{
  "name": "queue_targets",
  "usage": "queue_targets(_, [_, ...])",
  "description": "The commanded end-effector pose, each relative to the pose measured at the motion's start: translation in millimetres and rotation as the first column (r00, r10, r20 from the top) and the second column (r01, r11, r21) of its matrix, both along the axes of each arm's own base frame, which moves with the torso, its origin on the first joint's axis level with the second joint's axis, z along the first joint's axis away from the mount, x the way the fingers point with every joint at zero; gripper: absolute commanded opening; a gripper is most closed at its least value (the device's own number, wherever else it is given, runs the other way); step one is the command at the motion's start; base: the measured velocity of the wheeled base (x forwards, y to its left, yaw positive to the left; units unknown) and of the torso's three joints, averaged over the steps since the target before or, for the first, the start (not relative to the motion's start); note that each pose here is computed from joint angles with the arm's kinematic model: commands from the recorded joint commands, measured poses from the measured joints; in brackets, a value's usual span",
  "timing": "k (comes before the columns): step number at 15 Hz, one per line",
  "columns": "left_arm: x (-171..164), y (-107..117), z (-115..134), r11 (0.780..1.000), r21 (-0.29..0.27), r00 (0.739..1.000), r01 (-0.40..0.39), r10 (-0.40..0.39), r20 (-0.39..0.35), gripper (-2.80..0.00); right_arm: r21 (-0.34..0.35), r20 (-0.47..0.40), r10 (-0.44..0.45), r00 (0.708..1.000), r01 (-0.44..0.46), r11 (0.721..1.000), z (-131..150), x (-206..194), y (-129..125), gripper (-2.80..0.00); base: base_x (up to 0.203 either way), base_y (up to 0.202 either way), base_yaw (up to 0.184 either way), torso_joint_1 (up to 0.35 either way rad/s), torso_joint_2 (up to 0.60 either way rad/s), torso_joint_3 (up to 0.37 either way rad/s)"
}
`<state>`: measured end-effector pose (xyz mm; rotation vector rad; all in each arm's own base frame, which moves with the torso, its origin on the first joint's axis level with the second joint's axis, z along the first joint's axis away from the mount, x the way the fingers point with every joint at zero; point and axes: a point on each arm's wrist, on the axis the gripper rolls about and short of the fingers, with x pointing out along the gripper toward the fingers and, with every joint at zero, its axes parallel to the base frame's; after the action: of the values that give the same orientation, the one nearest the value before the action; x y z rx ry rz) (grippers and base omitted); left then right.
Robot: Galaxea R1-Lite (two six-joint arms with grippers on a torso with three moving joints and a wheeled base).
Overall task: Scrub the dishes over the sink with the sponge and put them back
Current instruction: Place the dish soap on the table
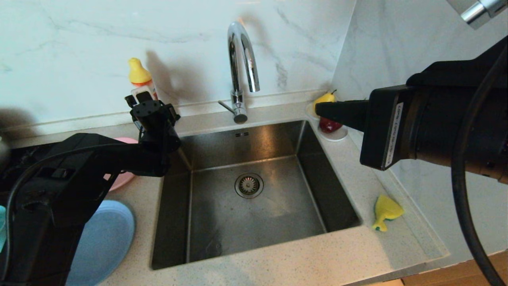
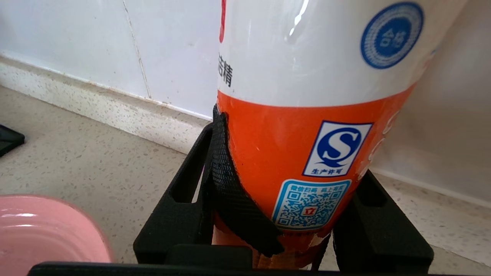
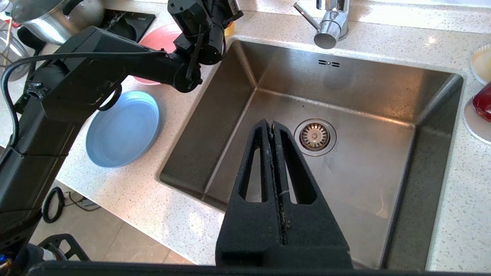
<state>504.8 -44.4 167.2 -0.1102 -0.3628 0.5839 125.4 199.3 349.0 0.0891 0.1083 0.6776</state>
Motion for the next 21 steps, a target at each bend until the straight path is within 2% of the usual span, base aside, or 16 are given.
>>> queue_targets(1, [2.3,0.2,-5.0,1.0,-0.002,1.0,-0.004,0.004,0.001,-2.8,-0.003,-0.005,0.002,1.0,-0.002,1.0,-1.5,0.6,1.3,-2.8,0.0,0.0,0.0,0.0,0.0,0.0])
queue_targets(6, [8.1,-0.9,-16.2,1.0,-0.002,1.0,-0.004,0.004,-0.01,-2.8,-0.004,-0.005,0.003,1.0,-0.003,1.0,-1.6,1.0,2.7,-2.8,0.0,0.0,0.0,0.0,0.0,0.0])
queue_targets(11, [6.0,-0.1,-10.7,0.999,-0.016,0.999,-0.039,0.039,-0.007,-2.8,-0.001,-0.004,0.005,1.0,-0.005,1.0,-0.9,0.4,2.4,-2.8,0.0,0.0,0.0,0.0,0.0,0.0])
queue_targets(16, [4.0,0.2,-3.8,0.999,-0.018,0.999,-0.04,0.04,0.007,-2.8,0.001,-0.002,0.005,1.0,-0.005,1.0,-0.2,-0.2,1.5,-2.8,0.0,0.0,0.0,0.0,0.0,0.0])
queue_targets(21, [-7.3,1.5,25.9,0.999,-0.026,0.997,-0.039,0.041,0.061,-2.8,0.005,0.0,0.005,1.0,-0.005,1.0,0.9,-1.2,-0.3,-2.8,0.0,0.0,0.0,0.0,0.0,0.0])
